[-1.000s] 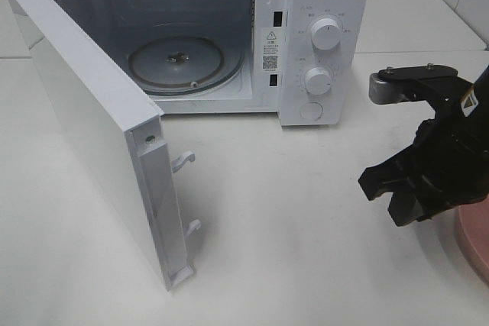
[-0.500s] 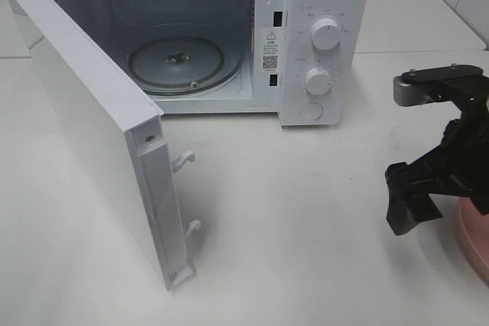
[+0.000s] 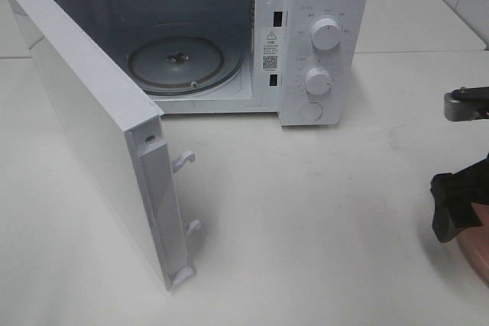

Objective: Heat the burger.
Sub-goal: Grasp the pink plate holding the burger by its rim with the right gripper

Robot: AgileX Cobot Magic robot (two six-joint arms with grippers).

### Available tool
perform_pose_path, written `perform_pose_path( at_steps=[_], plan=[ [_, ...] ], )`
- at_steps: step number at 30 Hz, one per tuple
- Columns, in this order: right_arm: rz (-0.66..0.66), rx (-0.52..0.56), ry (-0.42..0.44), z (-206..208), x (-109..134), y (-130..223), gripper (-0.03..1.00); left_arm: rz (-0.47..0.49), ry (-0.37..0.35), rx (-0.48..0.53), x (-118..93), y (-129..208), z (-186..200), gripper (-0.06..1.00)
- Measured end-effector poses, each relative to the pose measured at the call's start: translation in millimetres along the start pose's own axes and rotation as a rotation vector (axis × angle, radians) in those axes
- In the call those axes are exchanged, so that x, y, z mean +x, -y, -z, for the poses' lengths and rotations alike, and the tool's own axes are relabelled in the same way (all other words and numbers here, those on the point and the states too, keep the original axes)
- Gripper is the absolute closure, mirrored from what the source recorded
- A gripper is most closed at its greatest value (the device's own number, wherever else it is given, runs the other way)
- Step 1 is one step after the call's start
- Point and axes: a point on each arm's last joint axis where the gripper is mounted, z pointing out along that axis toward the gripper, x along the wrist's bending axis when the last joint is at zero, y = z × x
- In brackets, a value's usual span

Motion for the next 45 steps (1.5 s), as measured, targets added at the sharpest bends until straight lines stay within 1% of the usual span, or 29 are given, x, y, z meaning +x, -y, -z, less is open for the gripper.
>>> perform_pose_path(
  at_steps=[7,15,21,27,30,32,33,35,36,37,38,39,40,41,43,44,45],
  plan=[
    [-0.020,0.037,0.007,-20.7,-5.7,-4.4,0.01,0.000,0.000,0.000,0.0,0.0,0.0,-0.05],
    [-0.013,0.075,0.009,-49.4,-3.0,-12.8,0.03,0.000,0.000,0.000,0.0,0.0,0.0,-0.05],
    [-0.011,0.074,0.004,-65.6,-1.3,-17.7,0.04,0.000,0.000,0.000,0.0,0.0,0.0,-0.05],
    [-0.007,0.084,0.009,-71.5,-1.2,-18.8,0.06,0.000,0.000,0.000,0.0,0.0,0.0,-0.05],
    [0.000,0.085,0.014,-71.7,-1.7,-18.7,0.09,0.000,0.000,0.000,0.0,0.0,0.0,-0.05],
    [0.011,0.087,0.021,-71.9,-2.4,-18.5,0.16,0.000,0.000,0.000,0.0,0.0,0.0,-0.05],
    [0.011,0.087,0.021,-71.9,-2.4,-18.5,0.16,0.000,0.000,0.000,0.0,0.0,0.0,-0.05],
    [-0.001,0.086,0.028,-71.9,-3.8,-19.2,0.30,0.000,0.000,0.000,0.0,0.0,0.0,-0.05],
    [-0.001,0.086,0.028,-71.9,-3.8,-19.2,0.30,0.000,0.000,0.000,0.0,0.0,0.0,-0.05],
    [-0.003,0.086,0.029,-72.0,-4.1,-19.2,0.35,0.000,0.000,0.000,0.0,0.0,0.0,-0.05],
    [-0.003,0.086,0.029,-72.0,-4.1,-19.2,0.35,0.000,0.000,0.000,0.0,0.0,0.0,-0.05],
    [-0.004,0.086,0.030,-72.0,-4.9,-19.3,0.46,0.000,0.000,0.000,0.0,0.0,0.0,-0.05],
    [-0.005,0.086,0.030,-72.0,-4.9,-19.3,0.51,0.000,0.000,0.000,0.0,0.0,0.0,-0.05],
    [-0.005,0.086,0.030,-72.0,-4.9,-19.3,0.51,0.000,0.000,0.000,0.0,0.0,0.0,-0.05],
    [-0.012,0.092,0.033,-71.9,-5.1,-18.7,0.74,0.000,0.000,0.000,0.0,0.0,0.0,-0.05],
    [-0.012,0.092,0.033,-71.9,-5.1,-18.7,0.74,0.000,0.000,0.000,0.0,0.0,0.0,-0.05],
    [-0.016,0.093,0.032,-71.4,-5.1,-18.6,0.79,0.000,0.000,0.000,0.0,0.0,0.0,-0.05]
  ],
)
